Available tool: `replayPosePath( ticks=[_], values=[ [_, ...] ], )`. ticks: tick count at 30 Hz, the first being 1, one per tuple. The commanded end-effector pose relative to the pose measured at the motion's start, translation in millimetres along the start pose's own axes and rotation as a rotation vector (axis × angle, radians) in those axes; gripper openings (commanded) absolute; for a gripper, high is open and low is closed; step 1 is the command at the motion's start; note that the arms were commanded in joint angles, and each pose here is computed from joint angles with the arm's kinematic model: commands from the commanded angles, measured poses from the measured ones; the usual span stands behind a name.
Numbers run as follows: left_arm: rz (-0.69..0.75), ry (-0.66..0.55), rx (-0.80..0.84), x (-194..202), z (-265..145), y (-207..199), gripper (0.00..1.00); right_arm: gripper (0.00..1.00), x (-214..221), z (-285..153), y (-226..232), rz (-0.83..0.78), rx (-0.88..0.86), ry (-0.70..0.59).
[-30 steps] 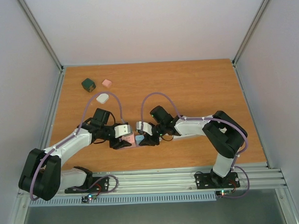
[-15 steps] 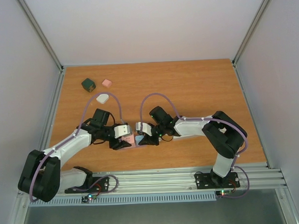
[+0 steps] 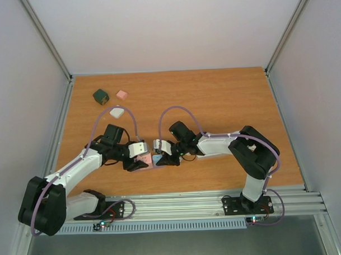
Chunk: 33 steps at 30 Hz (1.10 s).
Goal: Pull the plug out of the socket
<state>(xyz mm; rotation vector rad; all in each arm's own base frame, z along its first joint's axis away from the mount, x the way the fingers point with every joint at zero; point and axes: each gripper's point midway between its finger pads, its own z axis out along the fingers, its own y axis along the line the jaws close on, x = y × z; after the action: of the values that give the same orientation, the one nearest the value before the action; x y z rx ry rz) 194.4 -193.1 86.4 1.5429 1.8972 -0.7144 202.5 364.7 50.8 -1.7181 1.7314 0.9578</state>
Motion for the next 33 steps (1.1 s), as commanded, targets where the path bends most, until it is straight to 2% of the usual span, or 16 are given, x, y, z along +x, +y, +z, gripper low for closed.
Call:
replayPosePath(
  ticks=[1, 4, 7, 13, 17, 22, 23, 29, 33],
  values=[
    [0.057, -0.224, 0.07, -66.2, -20.3, -4.2, 0.34, 0.01, 43.5, 11.7, -12.4, 0.089, 0.077, 0.15],
    [-0.007, -0.243, 0.145, -70.9, -19.9, -10.4, 0.33, 0.01, 42.5, 12.2, -14.0, 0.088, 0.079, 0.153],
    [-0.013, -0.246, 0.149, -72.2, -21.9, -9.8, 0.33, 0.01, 41.9, 12.0, -13.7, 0.088, 0.079, 0.152],
    [0.12, -0.236, 0.041, -71.1, -28.7, -5.3, 0.33, 0.02, 41.5, 13.1, -16.1, 0.1, 0.084, 0.154],
    [0.217, -0.178, 0.024, -54.5, -23.9, -10.3, 0.32, 0.01, 40.9, 14.3, -19.2, 0.117, 0.09, 0.16],
    [0.257, -0.153, 0.012, -46.4, -22.8, -13.0, 0.32, 0.01, 40.9, 15.6, -24.6, 0.131, 0.106, 0.168],
    [0.253, -0.166, 0.006, -50.4, -24.0, -11.2, 0.32, 0.01, 41.0, 16.1, -25.0, 0.133, 0.106, 0.171],
    [0.017, -0.267, 0.084, -77.5, -31.6, -4.4, 0.31, 0.01, 44.3, 20.0, -26.4, 0.126, 0.12, 0.19],
    [-0.056, -0.326, 0.129, -87.8, -42.3, 1.9, 0.3, 0.01, 45.5, 21.3, -26.9, 0.126, 0.122, 0.197]
  ],
)
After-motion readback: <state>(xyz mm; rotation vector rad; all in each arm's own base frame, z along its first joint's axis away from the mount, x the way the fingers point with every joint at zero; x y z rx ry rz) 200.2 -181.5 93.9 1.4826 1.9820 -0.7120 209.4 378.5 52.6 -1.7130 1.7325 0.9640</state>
